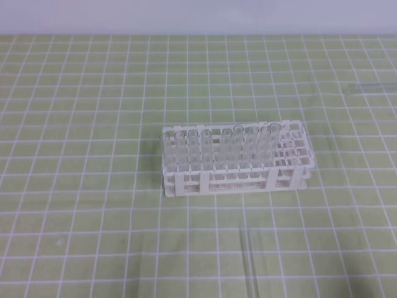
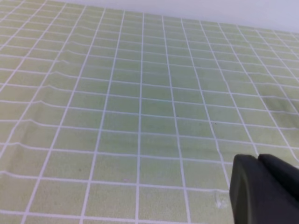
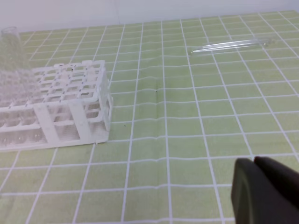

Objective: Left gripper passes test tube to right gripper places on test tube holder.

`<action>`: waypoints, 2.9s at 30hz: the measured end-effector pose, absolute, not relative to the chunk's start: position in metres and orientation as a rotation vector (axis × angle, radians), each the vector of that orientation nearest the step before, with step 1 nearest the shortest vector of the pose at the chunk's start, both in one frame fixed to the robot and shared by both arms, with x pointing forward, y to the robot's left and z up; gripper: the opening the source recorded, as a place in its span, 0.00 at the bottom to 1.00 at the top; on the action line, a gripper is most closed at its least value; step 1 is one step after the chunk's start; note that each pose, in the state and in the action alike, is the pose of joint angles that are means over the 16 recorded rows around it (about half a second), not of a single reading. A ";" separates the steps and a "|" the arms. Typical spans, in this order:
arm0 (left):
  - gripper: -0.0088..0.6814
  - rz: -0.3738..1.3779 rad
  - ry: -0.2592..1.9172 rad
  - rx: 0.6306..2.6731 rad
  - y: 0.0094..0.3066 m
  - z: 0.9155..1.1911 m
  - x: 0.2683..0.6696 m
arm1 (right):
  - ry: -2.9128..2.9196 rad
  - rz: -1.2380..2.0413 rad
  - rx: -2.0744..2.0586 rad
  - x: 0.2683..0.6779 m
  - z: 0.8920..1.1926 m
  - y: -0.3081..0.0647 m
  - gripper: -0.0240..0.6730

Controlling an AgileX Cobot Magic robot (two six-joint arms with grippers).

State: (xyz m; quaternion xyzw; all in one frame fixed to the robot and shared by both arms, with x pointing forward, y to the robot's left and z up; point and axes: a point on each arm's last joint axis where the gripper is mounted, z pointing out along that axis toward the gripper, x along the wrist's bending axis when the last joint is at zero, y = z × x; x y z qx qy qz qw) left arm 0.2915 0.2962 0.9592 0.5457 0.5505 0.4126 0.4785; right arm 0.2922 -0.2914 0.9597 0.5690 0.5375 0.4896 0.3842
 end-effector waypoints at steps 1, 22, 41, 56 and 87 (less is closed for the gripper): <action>0.01 1.008 1.343 1.331 0.296 0.959 0.292 | 1.370 1.248 1.450 0.292 0.960 -0.291 0.01; 0.01 0.722 1.376 0.850 0.294 0.976 0.293 | 1.370 1.248 1.450 0.292 0.960 -0.291 0.01; 0.01 0.368 1.423 1.085 0.267 1.029 0.296 | 1.370 1.247 1.451 0.292 0.960 -0.291 0.01; 0.01 0.156 1.350 1.859 0.242 1.103 0.376 | 1.370 1.247 1.451 0.292 0.960 -0.291 0.01; 0.09 -0.134 1.172 2.651 -0.001 1.016 0.420 | 1.370 1.247 1.451 0.292 0.960 -0.291 0.01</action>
